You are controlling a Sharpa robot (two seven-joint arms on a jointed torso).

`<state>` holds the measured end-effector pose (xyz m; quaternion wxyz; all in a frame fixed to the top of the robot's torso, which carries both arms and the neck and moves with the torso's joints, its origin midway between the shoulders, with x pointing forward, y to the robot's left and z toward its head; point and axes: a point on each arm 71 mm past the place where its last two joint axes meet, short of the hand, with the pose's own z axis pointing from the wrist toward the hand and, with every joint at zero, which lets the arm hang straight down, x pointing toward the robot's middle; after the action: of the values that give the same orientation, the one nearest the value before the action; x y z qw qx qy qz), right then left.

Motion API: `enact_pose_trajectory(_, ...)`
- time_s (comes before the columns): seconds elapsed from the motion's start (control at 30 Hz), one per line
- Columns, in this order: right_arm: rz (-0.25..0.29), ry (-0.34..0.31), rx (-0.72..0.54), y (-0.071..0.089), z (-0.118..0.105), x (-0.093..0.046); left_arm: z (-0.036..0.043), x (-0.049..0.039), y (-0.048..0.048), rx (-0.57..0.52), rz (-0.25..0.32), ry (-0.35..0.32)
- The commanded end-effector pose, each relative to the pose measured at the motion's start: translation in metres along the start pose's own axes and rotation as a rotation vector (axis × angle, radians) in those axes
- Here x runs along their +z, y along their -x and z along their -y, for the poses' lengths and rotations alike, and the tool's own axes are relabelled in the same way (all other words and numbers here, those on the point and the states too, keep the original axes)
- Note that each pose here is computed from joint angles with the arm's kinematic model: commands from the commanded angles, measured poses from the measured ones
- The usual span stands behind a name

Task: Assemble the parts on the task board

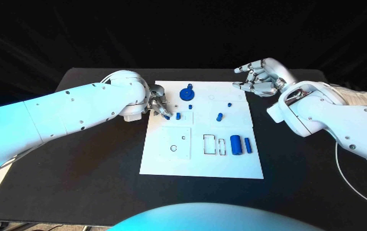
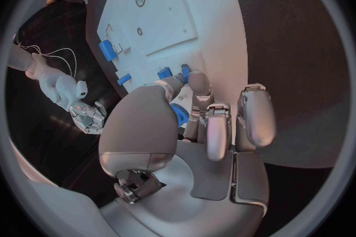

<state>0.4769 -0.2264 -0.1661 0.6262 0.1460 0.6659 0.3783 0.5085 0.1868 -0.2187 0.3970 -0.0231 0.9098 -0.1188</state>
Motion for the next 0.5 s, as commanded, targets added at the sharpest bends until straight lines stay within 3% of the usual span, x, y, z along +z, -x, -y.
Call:
enact_pose_trajectory(0.03, -0.012, 0.012, -0.004, -0.0013, -0.0013, -0.0005, 0.0013, 0.0033, -0.0112, 0.001, -0.049, 0.021)
enact_pose_trajectory(0.5, -0.012, 0.013, -0.004, -0.0012, -0.0014, -0.0006, 0.003, 0.0045, -0.0104, -0.008, -0.034, 0.037)
